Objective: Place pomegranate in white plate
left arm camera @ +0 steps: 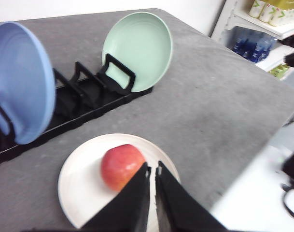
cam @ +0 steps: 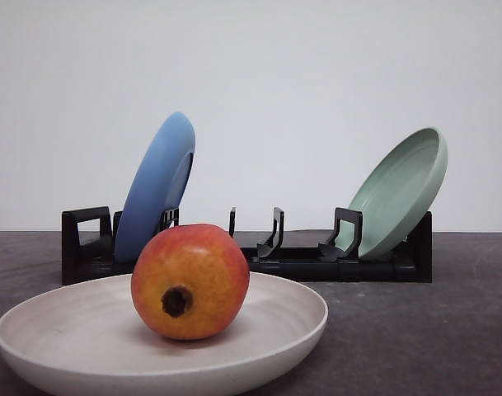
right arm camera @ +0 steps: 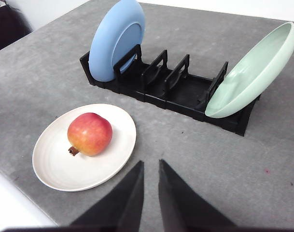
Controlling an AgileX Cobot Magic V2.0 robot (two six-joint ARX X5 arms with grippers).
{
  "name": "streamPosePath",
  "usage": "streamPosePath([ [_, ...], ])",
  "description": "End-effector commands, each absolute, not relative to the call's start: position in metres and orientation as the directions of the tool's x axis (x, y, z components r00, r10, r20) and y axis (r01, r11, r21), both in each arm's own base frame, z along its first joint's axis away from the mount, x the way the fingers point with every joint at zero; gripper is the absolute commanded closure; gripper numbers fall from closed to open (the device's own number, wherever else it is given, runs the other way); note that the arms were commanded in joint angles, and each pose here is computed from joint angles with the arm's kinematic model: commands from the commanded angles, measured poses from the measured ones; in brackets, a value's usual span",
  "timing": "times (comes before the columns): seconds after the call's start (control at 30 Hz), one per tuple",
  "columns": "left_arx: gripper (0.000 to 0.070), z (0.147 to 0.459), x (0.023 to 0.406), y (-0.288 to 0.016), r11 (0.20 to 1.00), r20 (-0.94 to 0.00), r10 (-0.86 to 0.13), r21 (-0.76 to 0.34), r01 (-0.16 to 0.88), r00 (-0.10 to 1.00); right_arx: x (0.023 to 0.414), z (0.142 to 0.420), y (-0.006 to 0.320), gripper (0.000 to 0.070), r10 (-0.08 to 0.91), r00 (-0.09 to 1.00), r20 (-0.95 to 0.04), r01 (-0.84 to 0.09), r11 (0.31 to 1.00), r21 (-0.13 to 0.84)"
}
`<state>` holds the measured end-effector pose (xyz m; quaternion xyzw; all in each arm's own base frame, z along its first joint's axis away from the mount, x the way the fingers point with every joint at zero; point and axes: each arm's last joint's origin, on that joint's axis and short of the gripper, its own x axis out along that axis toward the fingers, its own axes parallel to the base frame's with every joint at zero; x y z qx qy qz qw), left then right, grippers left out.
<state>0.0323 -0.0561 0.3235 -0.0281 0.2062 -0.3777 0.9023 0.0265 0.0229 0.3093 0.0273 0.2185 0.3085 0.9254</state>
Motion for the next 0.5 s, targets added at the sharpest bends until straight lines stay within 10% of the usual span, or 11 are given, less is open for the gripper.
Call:
streamPosePath([
  [0.0, 0.07, 0.323, 0.035, -0.055, 0.738, -0.344, -0.67, -0.207, 0.643, 0.658, 0.026, 0.313, 0.023, 0.0648, 0.594, 0.713, -0.374, -0.565, 0.801, 0.195],
  [0.47, 0.07, 0.224, 0.085, -0.018, 0.984, -0.222, -0.14, 0.076, 0.161, 0.965, 0.026, 0.313, 0.023, 0.0648, 0.593, 0.714, -0.373, -0.564, 0.802, 0.194],
])
